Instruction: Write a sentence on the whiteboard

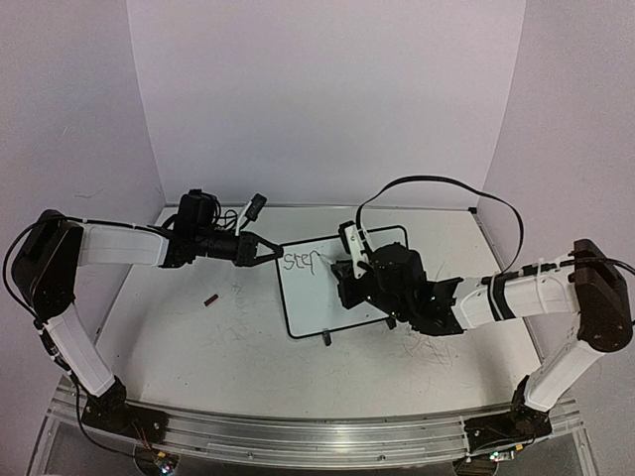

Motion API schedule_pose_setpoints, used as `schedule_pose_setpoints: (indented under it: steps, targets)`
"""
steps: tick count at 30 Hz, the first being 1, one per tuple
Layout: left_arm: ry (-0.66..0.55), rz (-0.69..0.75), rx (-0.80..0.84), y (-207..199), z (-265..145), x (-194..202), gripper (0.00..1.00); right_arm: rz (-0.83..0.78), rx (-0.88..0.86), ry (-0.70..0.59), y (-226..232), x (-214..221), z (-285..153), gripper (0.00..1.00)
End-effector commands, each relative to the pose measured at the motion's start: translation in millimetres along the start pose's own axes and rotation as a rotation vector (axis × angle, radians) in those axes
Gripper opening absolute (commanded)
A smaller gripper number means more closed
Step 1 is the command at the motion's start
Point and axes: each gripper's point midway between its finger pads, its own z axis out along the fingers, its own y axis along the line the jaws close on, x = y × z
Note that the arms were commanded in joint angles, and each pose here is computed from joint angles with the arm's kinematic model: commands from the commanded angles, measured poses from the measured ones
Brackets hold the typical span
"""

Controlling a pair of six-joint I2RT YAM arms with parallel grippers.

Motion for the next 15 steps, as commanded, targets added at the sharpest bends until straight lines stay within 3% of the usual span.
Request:
schedule_pose_setpoints:
  steps: [1, 15]
  targets:
    - [-0.040, 0.047, -0.029, -2, -9, -16, 0.00, 0.010, 0.006, 0.016, -5, 4, -1, 0.00]
    - [-0.042, 0.050, -0.026, -4, -9, -17, 0.00, 0.002, -0.033, 0.023, 8, 5, 5, 0.00]
